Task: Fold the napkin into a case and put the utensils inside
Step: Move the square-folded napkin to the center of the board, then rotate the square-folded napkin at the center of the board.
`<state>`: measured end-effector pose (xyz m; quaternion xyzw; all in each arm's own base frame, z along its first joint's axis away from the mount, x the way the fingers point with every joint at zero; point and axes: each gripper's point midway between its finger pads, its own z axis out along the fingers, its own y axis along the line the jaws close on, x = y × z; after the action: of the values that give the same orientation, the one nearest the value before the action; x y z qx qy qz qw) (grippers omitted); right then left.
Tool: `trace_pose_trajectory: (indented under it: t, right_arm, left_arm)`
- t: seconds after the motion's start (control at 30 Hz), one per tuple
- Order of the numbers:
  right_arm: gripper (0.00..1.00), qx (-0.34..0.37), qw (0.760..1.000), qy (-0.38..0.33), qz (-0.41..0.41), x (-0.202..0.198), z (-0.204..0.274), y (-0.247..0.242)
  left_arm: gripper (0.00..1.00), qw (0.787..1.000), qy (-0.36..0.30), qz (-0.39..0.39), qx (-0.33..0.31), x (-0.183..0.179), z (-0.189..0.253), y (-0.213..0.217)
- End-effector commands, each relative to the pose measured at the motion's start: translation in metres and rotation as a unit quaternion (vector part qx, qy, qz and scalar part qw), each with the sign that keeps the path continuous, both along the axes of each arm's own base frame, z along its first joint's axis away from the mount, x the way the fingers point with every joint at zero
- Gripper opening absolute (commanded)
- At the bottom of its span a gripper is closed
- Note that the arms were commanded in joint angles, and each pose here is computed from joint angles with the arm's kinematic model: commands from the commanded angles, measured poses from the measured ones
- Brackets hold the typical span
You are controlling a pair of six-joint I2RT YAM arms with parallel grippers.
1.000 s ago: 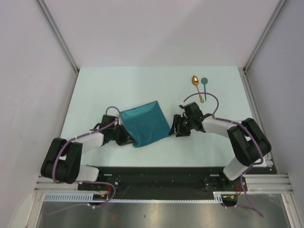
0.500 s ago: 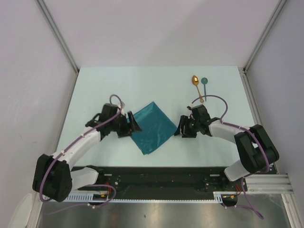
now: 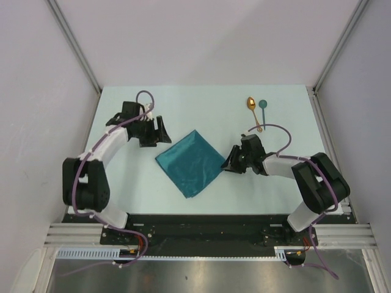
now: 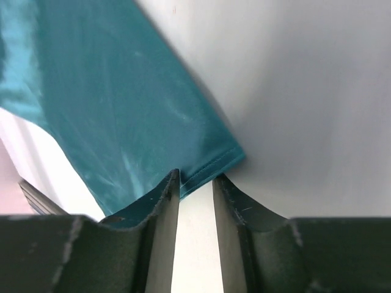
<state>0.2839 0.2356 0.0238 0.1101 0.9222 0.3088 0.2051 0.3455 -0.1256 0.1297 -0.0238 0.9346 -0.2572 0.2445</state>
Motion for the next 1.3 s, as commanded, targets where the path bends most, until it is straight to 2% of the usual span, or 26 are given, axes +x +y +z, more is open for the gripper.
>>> trace_pose_trajectory:
  t: [0.0,0.13,0.3,0.47,0.57,0.67,0.73,0.8,0.83,0.9,0.97,1.13,1.27]
  right_arm:
    - [0.33,-0.031,0.999,0.009,-0.035,0.016,-0.024,-0.021]
    - [0.31,-0.025,0.999,-0.002,-0.022,0.023,-0.018,-0.021]
    - [0.29,-0.036,0.999,-0.013,0.000,0.037,-0.020,-0.021]
    - [0.27,-0.037,0.999,-0.039,0.007,0.083,-0.016,-0.022]
    - [0.27,-0.049,0.997,-0.048,0.020,0.109,-0.023,-0.025]
    - [0.27,-0.045,0.995,-0.081,0.037,0.148,-0.005,-0.014]
    - [0.29,-0.060,0.995,-0.072,0.045,0.160,-0.003,-0.012]
    - [0.39,-0.080,0.994,-0.063,0.043,0.162,0.006,-0.017]
    - [0.44,-0.101,0.993,-0.059,0.032,0.161,0.008,-0.026]
    - [0.62,-0.121,0.991,-0.059,0.027,0.151,0.021,-0.036]
    - [0.71,-0.137,0.989,-0.043,0.024,0.134,0.021,-0.046]
    - [0.73,-0.105,0.991,-0.048,0.065,0.081,0.044,-0.033]
    - [0.73,-0.097,0.989,-0.048,0.096,0.040,0.046,-0.017]
  left_arm:
    - [0.80,0.999,0.036,-0.038,0.016,0.007,-0.031,0.000]
    - [0.78,0.996,0.068,-0.025,0.046,0.002,-0.067,0.010]
    - [0.78,0.993,0.085,-0.002,0.076,-0.015,-0.083,0.024]
    - [0.80,0.994,0.067,0.031,0.080,-0.021,-0.076,0.030]
    - [0.81,0.997,0.053,0.039,0.050,-0.024,-0.067,0.022]
    - [0.81,0.996,0.069,0.049,0.038,-0.029,-0.074,0.019]
    - [0.81,0.995,0.080,0.047,0.031,-0.032,-0.079,0.016]
    - [0.80,0.995,0.093,0.038,0.020,-0.036,-0.084,0.012]
    - [0.79,0.995,0.096,0.033,0.013,-0.037,-0.085,0.010]
    - [0.75,0.994,0.105,0.029,-0.010,-0.042,-0.089,0.002]
    - [0.72,0.994,0.107,0.032,-0.023,-0.044,-0.093,-0.001]
    - [0.60,0.992,0.121,0.046,-0.013,-0.057,-0.103,0.005]
    - [0.58,0.992,0.111,0.059,0.005,-0.057,-0.103,0.016]
